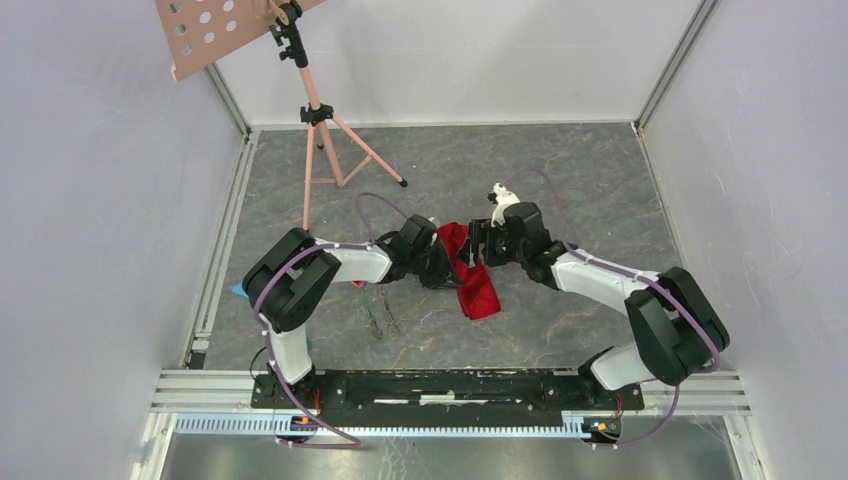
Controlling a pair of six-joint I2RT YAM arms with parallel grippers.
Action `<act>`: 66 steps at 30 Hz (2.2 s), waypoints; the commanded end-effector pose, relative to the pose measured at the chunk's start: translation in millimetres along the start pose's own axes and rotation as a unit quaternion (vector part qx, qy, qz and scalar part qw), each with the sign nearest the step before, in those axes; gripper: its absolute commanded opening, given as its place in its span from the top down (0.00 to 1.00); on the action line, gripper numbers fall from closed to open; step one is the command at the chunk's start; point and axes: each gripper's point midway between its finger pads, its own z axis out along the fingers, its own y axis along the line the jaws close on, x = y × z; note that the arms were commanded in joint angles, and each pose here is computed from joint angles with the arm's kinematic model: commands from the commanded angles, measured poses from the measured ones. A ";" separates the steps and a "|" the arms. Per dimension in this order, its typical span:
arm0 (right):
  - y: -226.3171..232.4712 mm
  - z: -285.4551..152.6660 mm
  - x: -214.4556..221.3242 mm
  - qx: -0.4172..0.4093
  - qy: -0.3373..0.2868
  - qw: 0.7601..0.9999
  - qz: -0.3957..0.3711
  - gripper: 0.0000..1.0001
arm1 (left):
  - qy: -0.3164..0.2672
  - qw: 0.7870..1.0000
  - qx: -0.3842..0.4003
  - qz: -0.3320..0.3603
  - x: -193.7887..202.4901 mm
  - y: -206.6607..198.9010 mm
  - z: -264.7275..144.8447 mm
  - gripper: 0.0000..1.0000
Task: Fold the napkin into a case and place the utensils inside
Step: Fold the 2/3-rectangle-folded napkin at the center of the board, then pick up the top corner of the smaller rectangle folded napkin from the center of the board.
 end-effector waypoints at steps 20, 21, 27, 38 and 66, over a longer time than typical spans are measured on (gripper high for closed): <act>-13.1 13.3 -23.7 -0.042 -0.037 0.997 0.059 0.41 | 0.029 0.998 -0.032 -0.049 32.5 24.1 14.1 0.89; -13.6 13.7 -24.8 -0.041 -0.039 0.997 0.058 0.43 | 0.029 0.998 -0.031 -0.048 31.9 23.3 14.1 0.89; -16.4 17.0 -27.6 -0.035 -0.044 0.997 0.054 0.58 | 0.025 0.998 -0.031 -0.043 32.4 21.6 13.1 0.89; -16.4 21.2 -32.7 -0.038 -0.054 0.997 0.050 0.96 | 0.021 0.999 -0.036 -0.034 32.4 23.3 11.8 0.84; -5.1 26.3 -28.7 -0.076 -0.044 0.995 0.053 0.99 | -0.131 0.959 -0.089 0.236 -86.5 -40.9 -83.4 0.38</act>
